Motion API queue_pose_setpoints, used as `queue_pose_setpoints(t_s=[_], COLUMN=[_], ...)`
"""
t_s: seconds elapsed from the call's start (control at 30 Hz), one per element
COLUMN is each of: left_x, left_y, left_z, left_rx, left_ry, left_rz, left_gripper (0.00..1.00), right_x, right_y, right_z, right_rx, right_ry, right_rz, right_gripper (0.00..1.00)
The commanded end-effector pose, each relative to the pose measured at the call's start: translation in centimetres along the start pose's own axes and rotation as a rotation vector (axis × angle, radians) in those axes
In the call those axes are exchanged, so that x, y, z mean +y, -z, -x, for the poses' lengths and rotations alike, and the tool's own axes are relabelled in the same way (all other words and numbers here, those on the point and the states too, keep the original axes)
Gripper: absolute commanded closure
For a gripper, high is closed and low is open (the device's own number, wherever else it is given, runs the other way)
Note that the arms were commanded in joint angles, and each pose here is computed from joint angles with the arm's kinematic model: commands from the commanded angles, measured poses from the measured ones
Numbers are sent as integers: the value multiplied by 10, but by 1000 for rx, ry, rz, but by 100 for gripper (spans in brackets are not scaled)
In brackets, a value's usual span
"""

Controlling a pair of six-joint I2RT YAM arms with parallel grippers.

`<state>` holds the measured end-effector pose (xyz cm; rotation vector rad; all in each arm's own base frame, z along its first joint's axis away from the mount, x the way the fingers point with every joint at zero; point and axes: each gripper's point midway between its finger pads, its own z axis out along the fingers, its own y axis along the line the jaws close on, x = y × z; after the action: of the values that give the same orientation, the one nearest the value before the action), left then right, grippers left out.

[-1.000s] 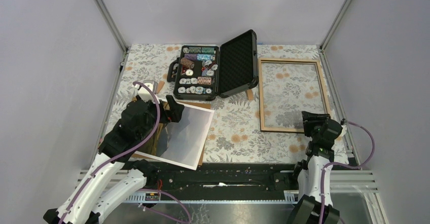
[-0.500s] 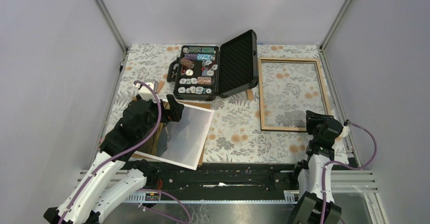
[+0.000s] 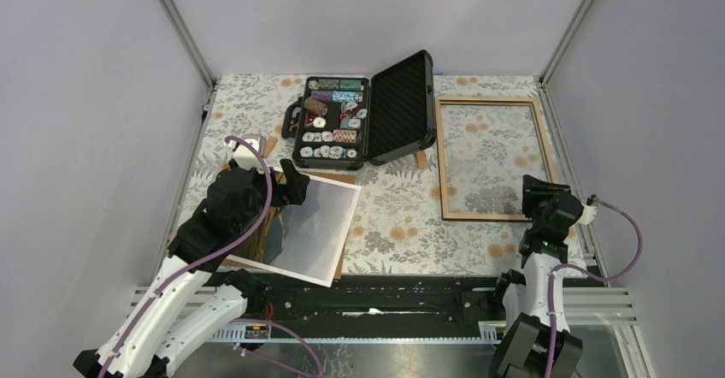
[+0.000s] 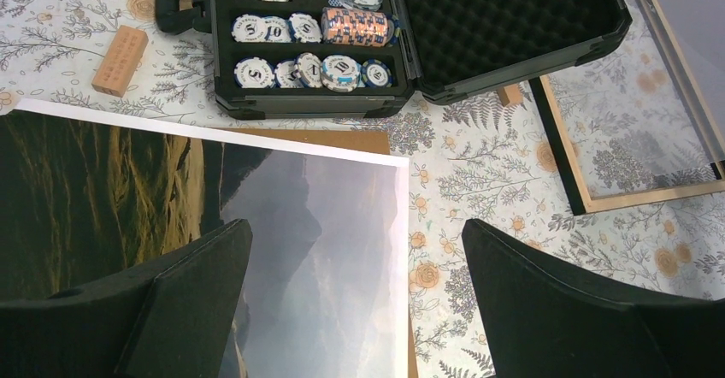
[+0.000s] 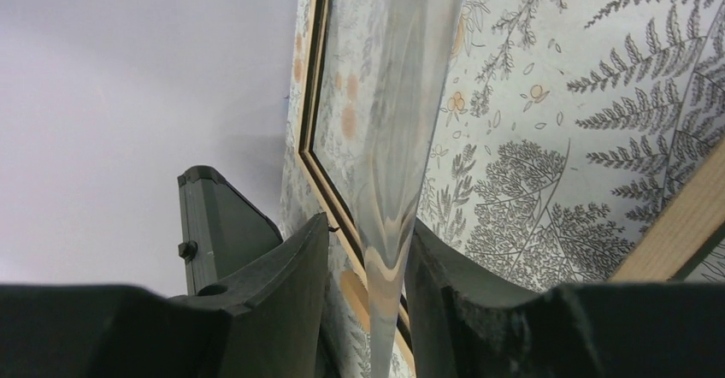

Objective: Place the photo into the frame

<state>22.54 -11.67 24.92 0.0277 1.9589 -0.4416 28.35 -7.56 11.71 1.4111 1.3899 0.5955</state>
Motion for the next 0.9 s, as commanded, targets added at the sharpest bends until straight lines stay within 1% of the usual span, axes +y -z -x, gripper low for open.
queue_pose_setpoints(t_s=[0.0,0.17,0.23,0.5,0.67,0.77,0.8,0.87], left_x=[-1,-2,-2,-3,-3,-2,-2,-1], left_y=[-1,2,4,8,10,11,11,10], left_z=[13,14,16,19,21,21,21,21], left_rx=[-55,-65,-71,-90,-103,-107,-107,-106], left_ry=[-1,4,7,11,13,13,12,11], left_rz=[2,-7,-10,-19,-22,-17,-16,-15], left_gripper=[1,1,1,1,1,1,1,1], right_x=[35,47,44,33,20,15,14,7], right_y=[-2,-2,-4,-7,-11,-14,-15,-20], right_z=[18,20,18,17,15,8,6,-10], right_rx=[-53,-25,-6,-2,15,33,48,153], right_ry=[2,30,39,16,61,87,105,136], right_rz=[70,41,12,-51,-109,-103,-109,-146], right_gripper=[55,54,54,49,46,45,44,45])
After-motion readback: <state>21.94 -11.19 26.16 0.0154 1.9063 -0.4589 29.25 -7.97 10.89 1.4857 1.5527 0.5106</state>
